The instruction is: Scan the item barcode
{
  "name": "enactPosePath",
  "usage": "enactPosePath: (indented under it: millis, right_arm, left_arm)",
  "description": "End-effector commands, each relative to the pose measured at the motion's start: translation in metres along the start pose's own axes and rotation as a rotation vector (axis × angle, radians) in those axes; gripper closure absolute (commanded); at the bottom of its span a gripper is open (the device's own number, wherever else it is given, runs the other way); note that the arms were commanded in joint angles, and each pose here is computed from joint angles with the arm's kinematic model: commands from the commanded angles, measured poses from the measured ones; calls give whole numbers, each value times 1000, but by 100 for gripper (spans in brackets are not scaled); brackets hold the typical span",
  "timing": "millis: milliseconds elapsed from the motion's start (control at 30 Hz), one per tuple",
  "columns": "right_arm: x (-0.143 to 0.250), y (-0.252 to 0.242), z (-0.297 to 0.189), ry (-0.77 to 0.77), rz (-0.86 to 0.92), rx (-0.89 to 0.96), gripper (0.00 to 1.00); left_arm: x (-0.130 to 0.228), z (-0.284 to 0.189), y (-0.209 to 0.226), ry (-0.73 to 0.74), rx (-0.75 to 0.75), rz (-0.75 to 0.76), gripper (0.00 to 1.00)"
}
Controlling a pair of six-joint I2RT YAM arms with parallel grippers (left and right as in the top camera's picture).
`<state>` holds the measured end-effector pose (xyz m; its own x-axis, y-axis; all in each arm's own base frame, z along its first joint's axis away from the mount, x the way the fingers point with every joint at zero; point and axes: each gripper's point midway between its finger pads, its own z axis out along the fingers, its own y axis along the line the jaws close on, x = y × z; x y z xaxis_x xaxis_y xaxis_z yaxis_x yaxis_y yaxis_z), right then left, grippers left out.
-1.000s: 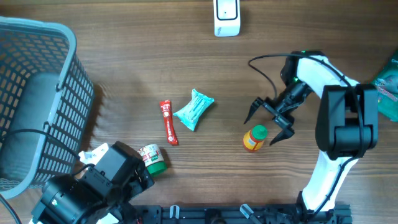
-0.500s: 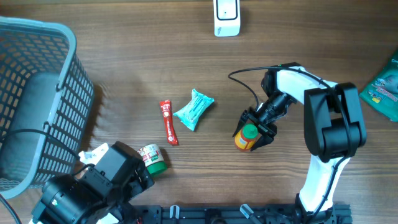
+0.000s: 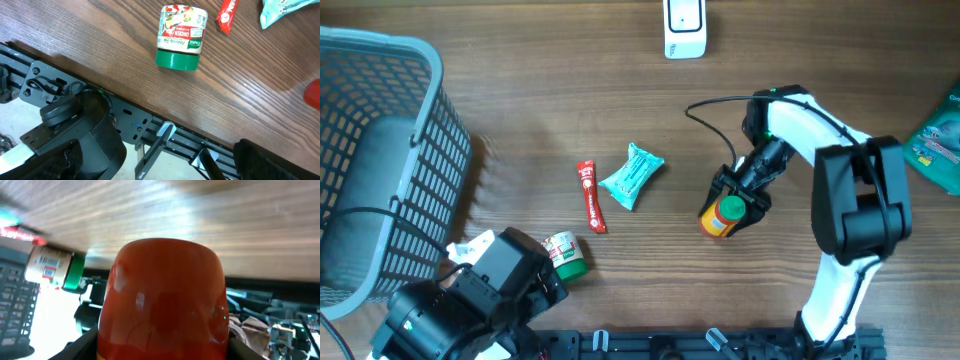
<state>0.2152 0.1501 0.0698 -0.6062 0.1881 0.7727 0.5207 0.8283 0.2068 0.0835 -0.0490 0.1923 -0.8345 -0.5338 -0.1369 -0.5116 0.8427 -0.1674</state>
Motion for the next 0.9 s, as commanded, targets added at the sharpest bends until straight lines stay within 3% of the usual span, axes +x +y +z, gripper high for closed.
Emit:
enactPosePath:
  millis: [0,133,367,500,533,633,733,867]
  right_arm:
    - [36,21,-20,-17,-115,-108,67]
    - [66,44,-8,67,-133,-206,66]
    - [79,71,-11,163,32,-330,66]
    - [83,73,-12,176,8,-347,69]
    - [79,68,-10,147,-24,-318,76]
    - [41,32,-5,-38,-70,-106,76]
    - [34,33,-23,-94,-126,-123,76]
    - [17,48,-75,-292,-139,-130,80]
  left_arm:
    - [-1,0,1,-7,1,-15,0]
    - [-1,0,1,-7,1,-15,0]
    - [-1,0,1,-7,1,-15,0]
    - [-1,0,1,-7,1,-15,0]
    - [-1,0,1,-7,1,-15,0]
    - [-1,0,1,-7,1,-15,0]
    - [-1,0,1,-7,1,-15,0]
    - [-1,0,1,-7,1,-15,0]
